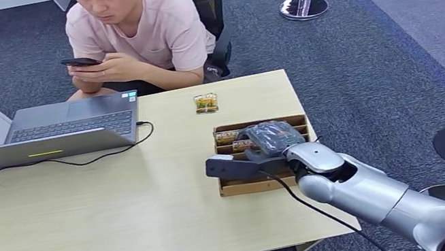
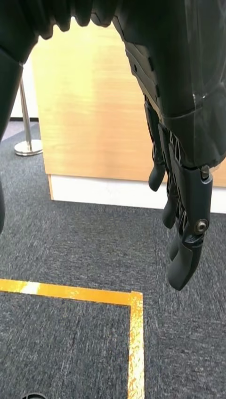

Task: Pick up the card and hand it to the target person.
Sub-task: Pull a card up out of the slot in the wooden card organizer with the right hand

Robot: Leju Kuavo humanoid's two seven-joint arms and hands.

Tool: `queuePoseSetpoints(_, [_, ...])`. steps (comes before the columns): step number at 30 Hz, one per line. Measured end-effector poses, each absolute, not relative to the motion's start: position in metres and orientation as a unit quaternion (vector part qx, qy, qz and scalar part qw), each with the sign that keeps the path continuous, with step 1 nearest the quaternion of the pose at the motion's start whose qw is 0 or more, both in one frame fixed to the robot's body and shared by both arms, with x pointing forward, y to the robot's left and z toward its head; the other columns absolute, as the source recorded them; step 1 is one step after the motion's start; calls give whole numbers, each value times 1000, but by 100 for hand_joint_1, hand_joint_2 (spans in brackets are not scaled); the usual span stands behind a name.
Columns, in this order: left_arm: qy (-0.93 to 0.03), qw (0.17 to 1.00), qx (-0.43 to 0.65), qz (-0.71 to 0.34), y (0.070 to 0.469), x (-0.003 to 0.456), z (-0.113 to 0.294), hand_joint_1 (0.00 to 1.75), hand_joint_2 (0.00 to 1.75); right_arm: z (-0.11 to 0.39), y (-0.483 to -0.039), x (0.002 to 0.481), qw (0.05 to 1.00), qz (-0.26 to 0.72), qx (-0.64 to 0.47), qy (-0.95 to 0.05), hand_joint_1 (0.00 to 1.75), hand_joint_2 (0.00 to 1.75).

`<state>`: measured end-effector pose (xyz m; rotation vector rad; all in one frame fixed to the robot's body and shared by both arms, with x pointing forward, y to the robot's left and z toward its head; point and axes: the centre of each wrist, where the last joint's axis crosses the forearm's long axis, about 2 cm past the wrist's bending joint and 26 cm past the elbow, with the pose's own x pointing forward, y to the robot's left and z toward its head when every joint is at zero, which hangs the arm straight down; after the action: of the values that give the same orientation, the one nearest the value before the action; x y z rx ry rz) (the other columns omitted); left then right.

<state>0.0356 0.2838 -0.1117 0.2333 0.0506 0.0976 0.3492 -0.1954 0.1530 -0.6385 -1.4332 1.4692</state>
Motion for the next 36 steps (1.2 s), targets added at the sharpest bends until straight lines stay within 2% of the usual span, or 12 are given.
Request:
queuePoseSetpoints(1, [25, 992, 116, 49, 284, 36, -112, 0, 175, 153, -195, 349, 476, 601, -261, -587, 166, 175])
queuePoseSetpoints(6, [25, 992, 115, 51, 284, 36, -112, 0, 175, 154, -195, 350, 475, 601, -260, -588, 155, 175])
queuePoseSetpoints(32, [16, 992, 123, 34, 285, 35, -112, 0, 175, 154, -198, 350, 473, 601, -262, -588, 154, 175])
queuePoseSetpoints(36, [18, 991, 124, 45, 285, 36, -112, 0, 175, 165, -202, 350, 464, 571, -270, -622, 154, 175])
